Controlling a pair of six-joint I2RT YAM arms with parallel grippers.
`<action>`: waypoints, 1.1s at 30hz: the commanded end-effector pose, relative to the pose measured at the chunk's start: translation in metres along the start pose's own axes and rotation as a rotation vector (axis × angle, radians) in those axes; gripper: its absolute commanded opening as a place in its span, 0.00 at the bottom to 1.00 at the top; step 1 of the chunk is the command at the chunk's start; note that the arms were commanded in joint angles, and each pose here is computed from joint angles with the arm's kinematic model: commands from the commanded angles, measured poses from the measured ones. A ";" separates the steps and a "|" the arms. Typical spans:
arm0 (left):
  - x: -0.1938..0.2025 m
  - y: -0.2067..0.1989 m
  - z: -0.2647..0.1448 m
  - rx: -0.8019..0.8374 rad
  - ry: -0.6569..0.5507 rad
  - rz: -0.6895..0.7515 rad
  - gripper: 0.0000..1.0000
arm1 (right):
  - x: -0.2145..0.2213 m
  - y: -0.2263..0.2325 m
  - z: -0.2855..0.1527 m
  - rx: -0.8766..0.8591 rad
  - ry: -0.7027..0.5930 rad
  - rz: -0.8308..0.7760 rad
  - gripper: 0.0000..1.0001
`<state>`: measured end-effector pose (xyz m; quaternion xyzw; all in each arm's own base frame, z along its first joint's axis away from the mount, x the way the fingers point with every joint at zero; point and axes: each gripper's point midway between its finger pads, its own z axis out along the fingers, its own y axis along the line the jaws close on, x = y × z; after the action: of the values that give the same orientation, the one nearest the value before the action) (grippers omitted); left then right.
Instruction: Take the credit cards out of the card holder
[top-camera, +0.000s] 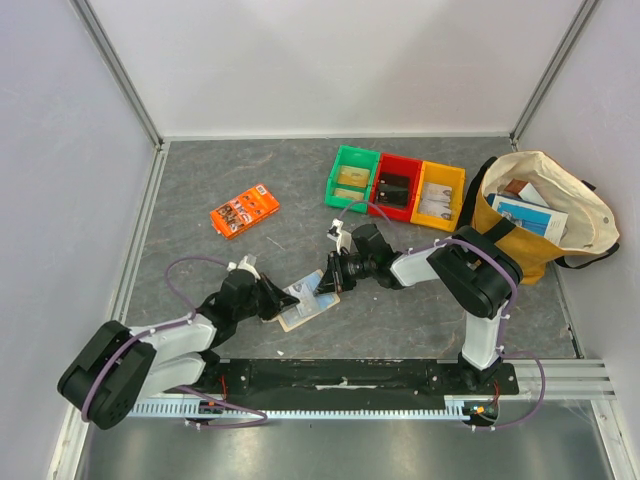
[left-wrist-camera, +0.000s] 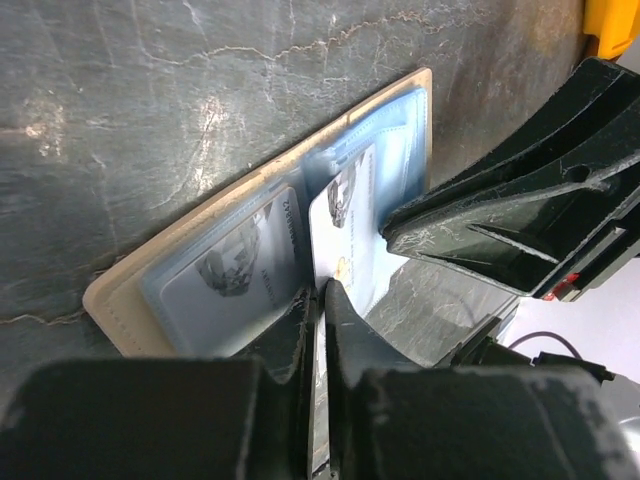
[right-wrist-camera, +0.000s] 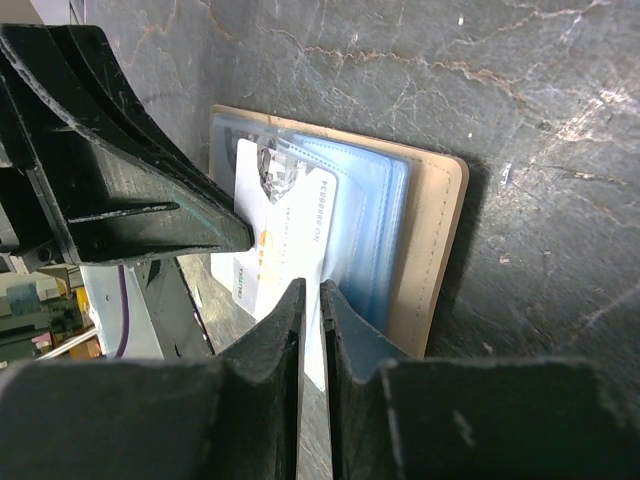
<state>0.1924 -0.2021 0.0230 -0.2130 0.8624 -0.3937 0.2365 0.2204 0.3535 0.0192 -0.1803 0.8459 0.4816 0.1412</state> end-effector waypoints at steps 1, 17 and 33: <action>-0.001 0.015 -0.003 -0.051 -0.028 -0.007 0.02 | 0.023 -0.042 -0.001 0.143 0.052 0.049 0.18; -0.015 0.009 -0.054 -0.045 -0.148 0.050 0.02 | -0.040 0.008 -0.027 0.090 -0.076 -0.072 0.24; -0.008 -0.144 -0.116 0.399 0.092 0.896 0.02 | -0.075 0.154 -0.149 -0.094 -0.266 -0.568 0.73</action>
<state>0.1787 -0.1992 0.1787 0.0488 0.8290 -0.4066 0.3809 0.2245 0.3228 0.2189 -0.2924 0.7395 0.4971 0.3471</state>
